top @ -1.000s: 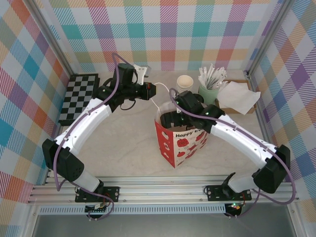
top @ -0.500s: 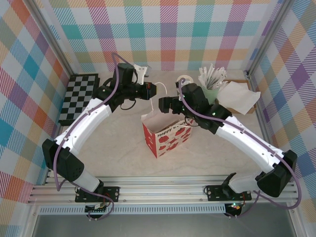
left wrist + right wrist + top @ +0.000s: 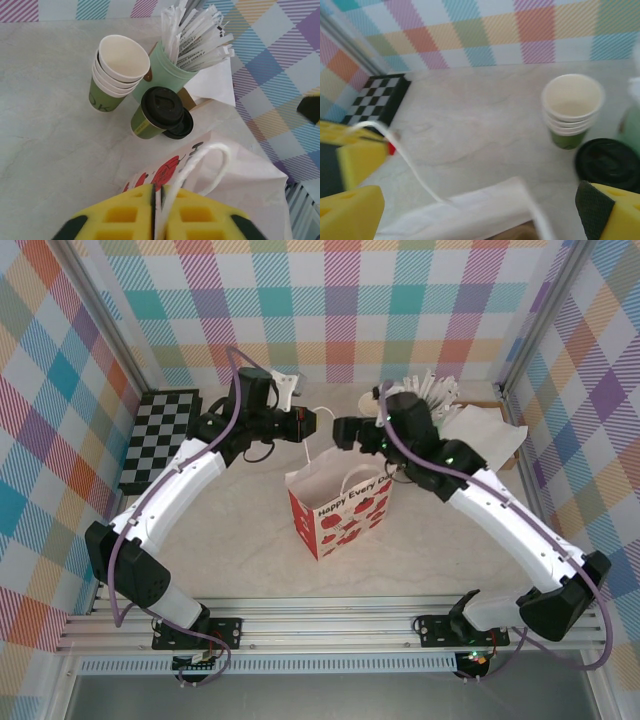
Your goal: Pack the takeout coffee
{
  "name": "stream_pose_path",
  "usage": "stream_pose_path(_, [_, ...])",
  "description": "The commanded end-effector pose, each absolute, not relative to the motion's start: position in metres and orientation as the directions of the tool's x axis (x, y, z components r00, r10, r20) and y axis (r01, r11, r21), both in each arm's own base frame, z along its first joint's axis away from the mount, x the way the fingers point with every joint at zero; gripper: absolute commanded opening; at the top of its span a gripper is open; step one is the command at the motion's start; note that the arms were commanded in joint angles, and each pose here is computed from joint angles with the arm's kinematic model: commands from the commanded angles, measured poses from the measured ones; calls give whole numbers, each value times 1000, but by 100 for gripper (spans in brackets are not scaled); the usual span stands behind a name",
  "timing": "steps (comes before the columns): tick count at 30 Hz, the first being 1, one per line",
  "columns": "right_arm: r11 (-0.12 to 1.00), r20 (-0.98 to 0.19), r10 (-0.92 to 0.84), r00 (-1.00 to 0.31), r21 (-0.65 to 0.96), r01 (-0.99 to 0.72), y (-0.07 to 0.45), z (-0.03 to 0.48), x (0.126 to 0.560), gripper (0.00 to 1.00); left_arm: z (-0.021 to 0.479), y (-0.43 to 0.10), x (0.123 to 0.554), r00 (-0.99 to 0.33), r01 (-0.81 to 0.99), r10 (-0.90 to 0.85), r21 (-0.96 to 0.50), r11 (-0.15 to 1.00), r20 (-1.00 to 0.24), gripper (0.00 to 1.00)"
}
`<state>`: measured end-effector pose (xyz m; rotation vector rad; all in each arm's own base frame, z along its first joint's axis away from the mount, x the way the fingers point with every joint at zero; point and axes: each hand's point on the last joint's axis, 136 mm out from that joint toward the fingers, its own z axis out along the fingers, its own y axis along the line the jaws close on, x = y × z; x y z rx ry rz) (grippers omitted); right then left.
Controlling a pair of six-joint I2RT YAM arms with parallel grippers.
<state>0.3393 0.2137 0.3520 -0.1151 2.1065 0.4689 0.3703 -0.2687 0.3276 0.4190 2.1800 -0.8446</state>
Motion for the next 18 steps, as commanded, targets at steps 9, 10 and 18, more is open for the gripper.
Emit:
stream_pose_path(9, [910, -552, -234, -800, 165, -380, 198, 267, 334, 72, 335, -172, 310, -768, 99, -186, -400, 911, -613, 94])
stream_pose_path(10, [915, -536, -237, -810, 157, -372, 199, 264, 338, 67, 328, -174, 299, -796, 67, -216, -438, 897, -565, 91])
stream_pose_path(18, [927, -506, -239, -828, 136, -351, 216, 274, 341, 0, 297, -193, 241, -868, -3, -272, -543, 840, -415, 85])
